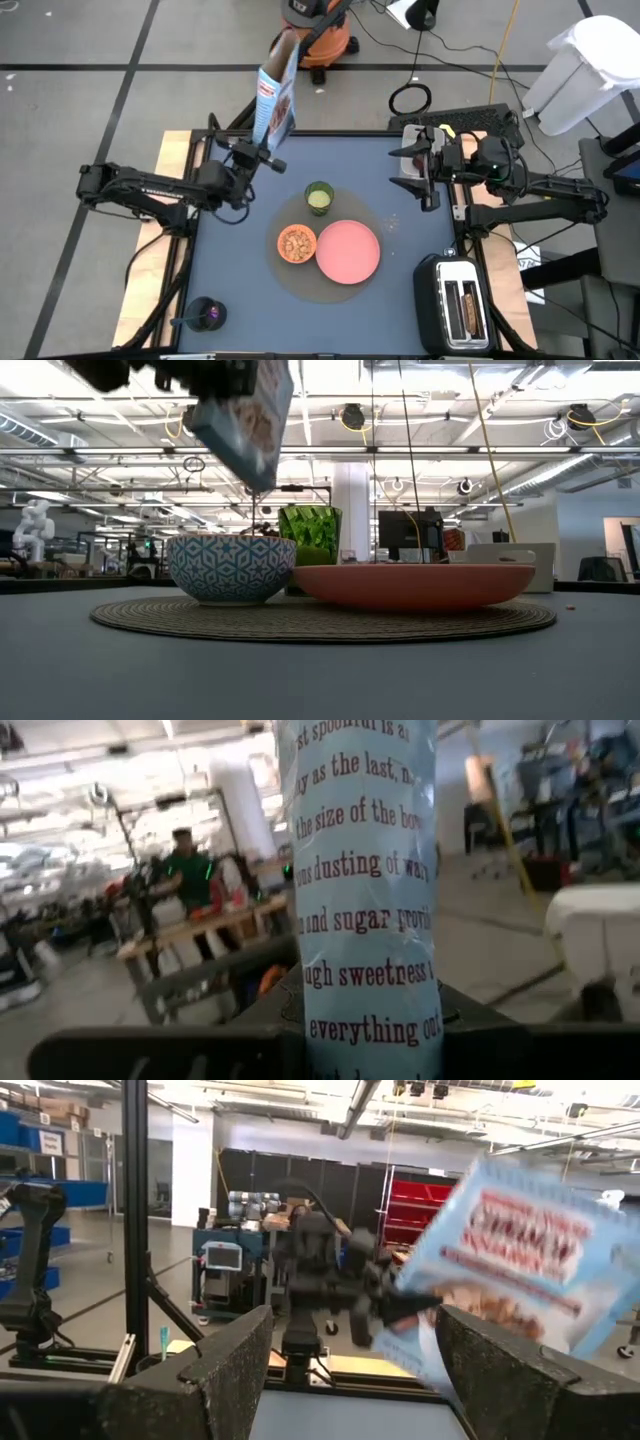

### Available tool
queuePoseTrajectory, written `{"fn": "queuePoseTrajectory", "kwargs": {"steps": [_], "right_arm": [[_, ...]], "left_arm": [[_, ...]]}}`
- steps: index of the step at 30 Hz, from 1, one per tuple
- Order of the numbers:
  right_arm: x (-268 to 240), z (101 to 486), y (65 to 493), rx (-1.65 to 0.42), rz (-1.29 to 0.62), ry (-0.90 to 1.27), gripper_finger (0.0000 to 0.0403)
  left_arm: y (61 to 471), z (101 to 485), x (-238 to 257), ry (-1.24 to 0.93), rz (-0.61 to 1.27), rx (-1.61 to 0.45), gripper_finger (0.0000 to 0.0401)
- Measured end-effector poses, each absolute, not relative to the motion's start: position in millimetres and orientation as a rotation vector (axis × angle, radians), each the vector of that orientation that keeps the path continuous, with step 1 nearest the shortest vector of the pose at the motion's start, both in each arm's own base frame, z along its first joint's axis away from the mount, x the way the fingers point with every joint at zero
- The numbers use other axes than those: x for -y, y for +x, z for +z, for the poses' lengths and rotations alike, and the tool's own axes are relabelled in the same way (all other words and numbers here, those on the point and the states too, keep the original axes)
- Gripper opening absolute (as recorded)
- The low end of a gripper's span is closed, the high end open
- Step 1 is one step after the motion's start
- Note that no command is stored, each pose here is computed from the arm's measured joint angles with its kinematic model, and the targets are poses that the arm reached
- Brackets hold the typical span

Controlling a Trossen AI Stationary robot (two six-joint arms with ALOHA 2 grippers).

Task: Arrange a breakfast setting
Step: Pour the cereal from the blue cereal box into the orange bowl

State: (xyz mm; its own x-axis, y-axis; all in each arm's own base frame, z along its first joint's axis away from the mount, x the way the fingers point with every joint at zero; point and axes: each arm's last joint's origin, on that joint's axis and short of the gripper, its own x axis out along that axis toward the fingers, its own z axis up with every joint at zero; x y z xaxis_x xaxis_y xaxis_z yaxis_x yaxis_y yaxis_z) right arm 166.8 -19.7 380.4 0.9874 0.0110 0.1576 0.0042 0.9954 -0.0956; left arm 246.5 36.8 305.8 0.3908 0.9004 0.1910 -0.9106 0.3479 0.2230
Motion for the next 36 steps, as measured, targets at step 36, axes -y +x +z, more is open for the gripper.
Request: {"fn": "queuePoseTrajectory", "kwargs": {"steps": [36], "right_arm": [[19.8, 380.4, 166.9, 0.159, 0.003, -0.095, 0.0274]], "left_arm": [[180.6, 160.1, -65.0, 0.018, 1.283, -0.106, 0.0072]]}}
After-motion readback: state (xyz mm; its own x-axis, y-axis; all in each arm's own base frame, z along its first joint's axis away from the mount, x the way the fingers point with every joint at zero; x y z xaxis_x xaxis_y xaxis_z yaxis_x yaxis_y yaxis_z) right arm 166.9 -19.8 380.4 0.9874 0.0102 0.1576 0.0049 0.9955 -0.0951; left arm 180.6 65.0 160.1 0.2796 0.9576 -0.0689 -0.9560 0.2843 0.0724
